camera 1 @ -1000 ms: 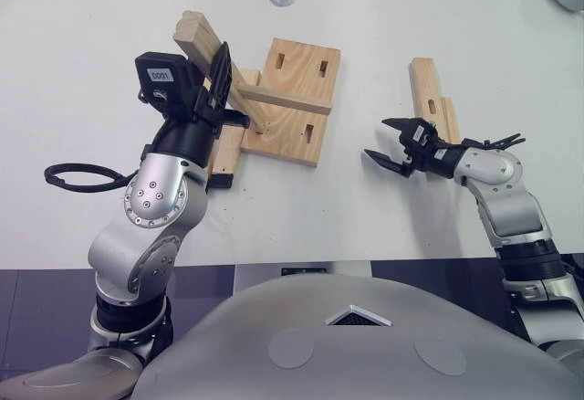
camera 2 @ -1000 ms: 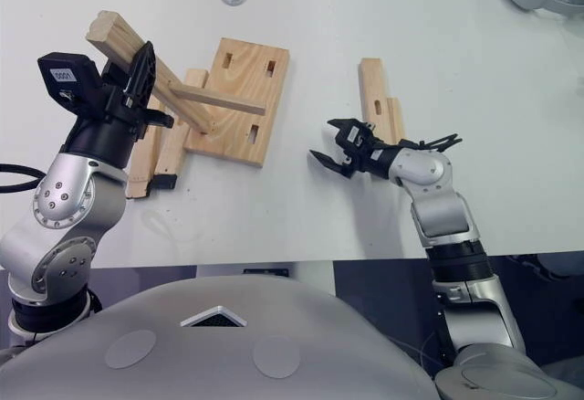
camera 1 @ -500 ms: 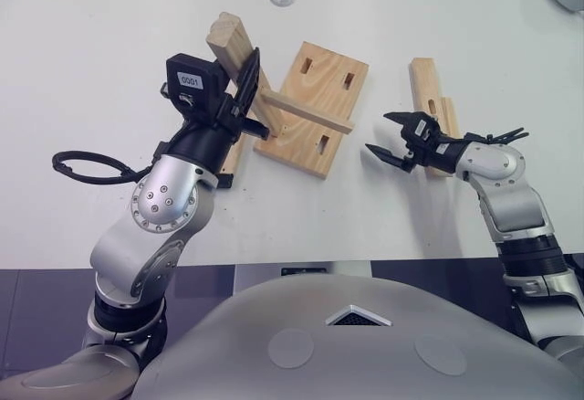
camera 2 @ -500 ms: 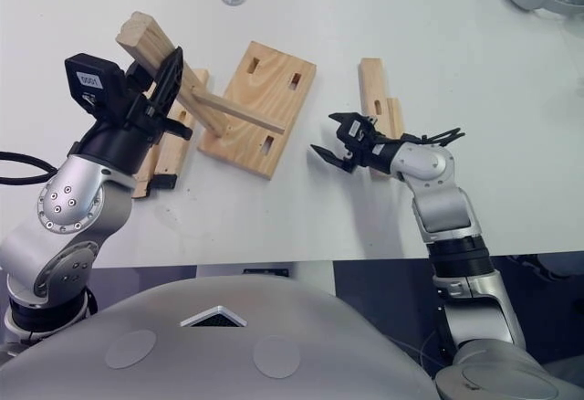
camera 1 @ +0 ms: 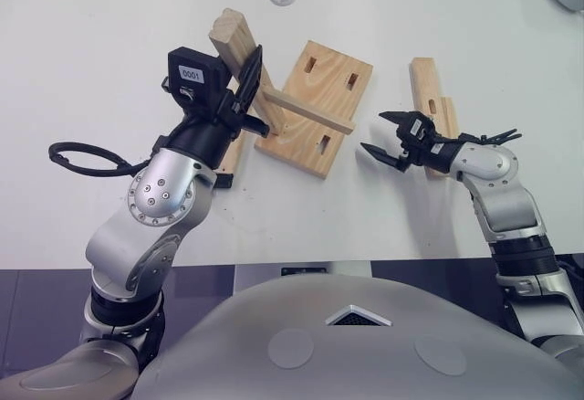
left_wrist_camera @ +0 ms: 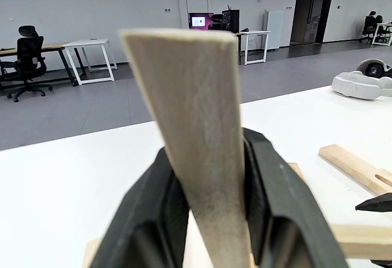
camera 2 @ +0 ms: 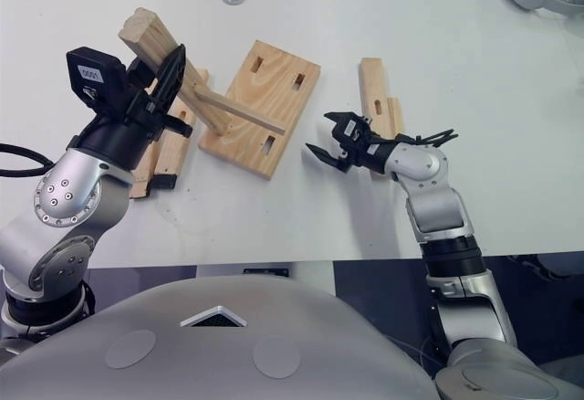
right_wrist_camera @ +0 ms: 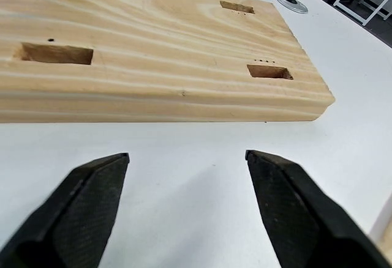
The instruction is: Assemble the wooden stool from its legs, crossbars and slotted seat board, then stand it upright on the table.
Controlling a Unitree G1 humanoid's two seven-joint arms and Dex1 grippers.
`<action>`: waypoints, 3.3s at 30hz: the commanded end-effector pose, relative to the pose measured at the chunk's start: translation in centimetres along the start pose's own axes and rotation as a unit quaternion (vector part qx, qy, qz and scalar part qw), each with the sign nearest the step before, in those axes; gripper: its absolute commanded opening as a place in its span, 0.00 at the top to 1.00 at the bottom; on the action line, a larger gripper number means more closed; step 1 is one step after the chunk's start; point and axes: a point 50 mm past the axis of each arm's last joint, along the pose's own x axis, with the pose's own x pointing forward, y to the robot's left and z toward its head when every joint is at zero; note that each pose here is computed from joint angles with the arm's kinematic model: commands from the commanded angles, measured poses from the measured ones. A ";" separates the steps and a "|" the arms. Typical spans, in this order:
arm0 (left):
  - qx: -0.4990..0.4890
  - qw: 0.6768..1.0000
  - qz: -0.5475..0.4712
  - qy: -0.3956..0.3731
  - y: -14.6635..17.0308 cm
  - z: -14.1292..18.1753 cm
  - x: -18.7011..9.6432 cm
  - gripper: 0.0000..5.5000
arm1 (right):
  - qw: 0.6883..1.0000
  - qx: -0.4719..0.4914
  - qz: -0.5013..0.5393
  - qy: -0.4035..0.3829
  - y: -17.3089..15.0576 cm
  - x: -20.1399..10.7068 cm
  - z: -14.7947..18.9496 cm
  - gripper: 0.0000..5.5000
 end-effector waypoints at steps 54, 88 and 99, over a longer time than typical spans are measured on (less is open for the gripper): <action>0.212 0.952 -0.136 0.171 9.0 -6.2 2.4 0.02 | 0.999 -0.007 -0.038 0.007 -0.8 0.6 0.3 0.35; 0.245 0.907 -0.260 0.225 2.1 -9.0 2.4 0.02 | 0.996 -0.006 -0.072 0.053 -2.4 3.3 0.1 0.35; 0.259 0.946 -0.122 0.150 6.1 -3.1 2.7 0.02 | 0.955 -0.022 -0.295 0.011 -7.2 -1.3 1.3 0.35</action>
